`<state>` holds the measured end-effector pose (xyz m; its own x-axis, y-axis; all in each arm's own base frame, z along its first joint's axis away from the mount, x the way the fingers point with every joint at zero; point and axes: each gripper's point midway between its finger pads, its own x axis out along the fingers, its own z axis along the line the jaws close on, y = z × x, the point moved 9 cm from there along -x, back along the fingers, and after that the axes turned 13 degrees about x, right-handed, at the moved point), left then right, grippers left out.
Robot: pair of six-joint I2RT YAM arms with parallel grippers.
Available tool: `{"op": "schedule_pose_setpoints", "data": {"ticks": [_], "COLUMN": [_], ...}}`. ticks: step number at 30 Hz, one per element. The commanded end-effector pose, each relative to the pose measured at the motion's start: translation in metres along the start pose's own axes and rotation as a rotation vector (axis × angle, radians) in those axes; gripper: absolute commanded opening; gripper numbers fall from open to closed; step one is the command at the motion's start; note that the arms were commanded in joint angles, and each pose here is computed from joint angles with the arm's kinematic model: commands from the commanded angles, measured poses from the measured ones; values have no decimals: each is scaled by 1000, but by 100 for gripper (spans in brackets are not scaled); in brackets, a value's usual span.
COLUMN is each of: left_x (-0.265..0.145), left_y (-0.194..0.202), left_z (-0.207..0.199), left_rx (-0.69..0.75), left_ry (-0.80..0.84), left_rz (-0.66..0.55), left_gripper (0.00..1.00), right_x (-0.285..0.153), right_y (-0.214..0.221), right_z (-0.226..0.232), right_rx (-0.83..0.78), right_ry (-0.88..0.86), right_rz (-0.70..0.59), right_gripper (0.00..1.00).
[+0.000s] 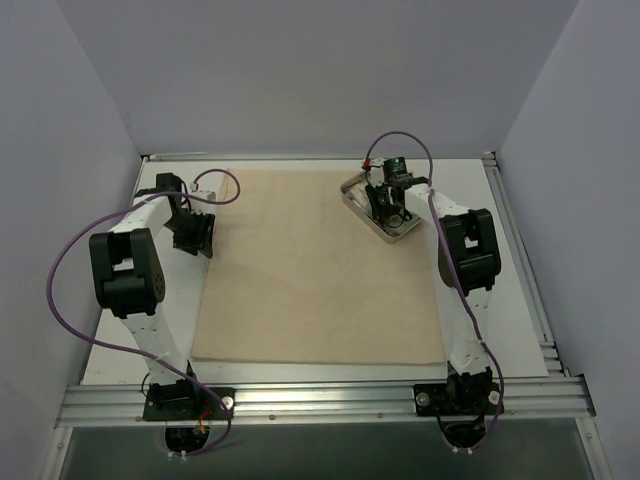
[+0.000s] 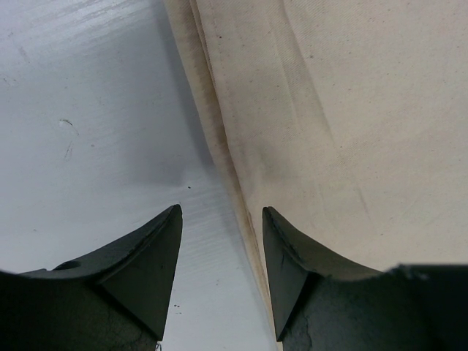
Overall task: Open and lay out the surgical kit
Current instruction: Pick up the medical item from the container.
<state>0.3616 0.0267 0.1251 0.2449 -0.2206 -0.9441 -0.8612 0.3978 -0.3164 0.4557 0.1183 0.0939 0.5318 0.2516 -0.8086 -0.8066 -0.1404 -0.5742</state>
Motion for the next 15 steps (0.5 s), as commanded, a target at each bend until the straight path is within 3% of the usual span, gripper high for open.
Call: {"op": "schedule_pose_setpoints", "data": {"ticks": [1, 5, 15], "left_x": [-12, -13, -16], "left_y": [-9, -9, -8], "left_z": [1, 1, 0], "left_rx": [29, 29, 36], "left_ry": [-25, -24, -29], "left_rz": [-46, -48, -47], "left_gripper": [57, 57, 57], "right_x": [-19, -36, -48], "right_y": [-10, -23, -34], "right_z": [2, 4, 2], "right_rx": [-18, -28, -23], "right_ry": [1, 11, 33], "right_rz": [-3, -40, -91], "right_gripper": [17, 10, 6]}}
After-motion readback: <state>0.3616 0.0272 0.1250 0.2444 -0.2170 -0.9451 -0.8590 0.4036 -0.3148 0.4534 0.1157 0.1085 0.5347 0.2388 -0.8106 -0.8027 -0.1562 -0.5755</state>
